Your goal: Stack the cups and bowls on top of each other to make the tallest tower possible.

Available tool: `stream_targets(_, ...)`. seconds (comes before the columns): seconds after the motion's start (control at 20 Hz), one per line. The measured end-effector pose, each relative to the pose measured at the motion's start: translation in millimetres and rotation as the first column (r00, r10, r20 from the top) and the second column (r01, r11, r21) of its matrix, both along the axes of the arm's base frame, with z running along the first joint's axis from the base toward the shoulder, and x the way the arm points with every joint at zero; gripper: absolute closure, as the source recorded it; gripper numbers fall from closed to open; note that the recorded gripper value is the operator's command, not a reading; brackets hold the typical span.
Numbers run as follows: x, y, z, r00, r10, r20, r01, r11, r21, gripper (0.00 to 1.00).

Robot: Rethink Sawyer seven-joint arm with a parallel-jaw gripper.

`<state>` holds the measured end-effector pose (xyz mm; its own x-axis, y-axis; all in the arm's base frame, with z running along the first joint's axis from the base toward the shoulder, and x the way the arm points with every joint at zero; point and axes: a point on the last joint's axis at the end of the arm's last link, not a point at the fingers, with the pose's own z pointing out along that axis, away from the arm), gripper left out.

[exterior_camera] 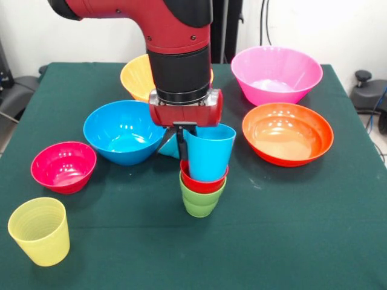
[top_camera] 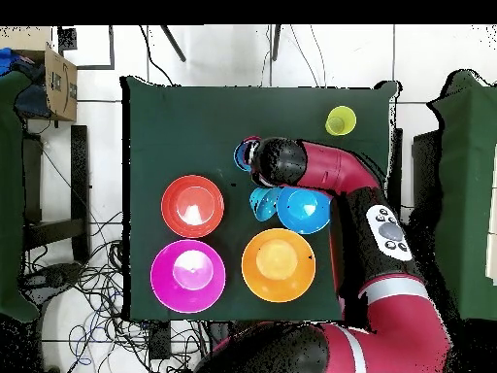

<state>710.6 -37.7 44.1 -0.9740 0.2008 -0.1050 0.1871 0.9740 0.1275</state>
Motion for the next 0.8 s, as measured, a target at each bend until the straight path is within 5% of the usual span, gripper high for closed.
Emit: stream_targets(0.8,0.9,8.2,0.2,0.9999,0.013,0.002,-0.013,0.9999,0.001,1.0)
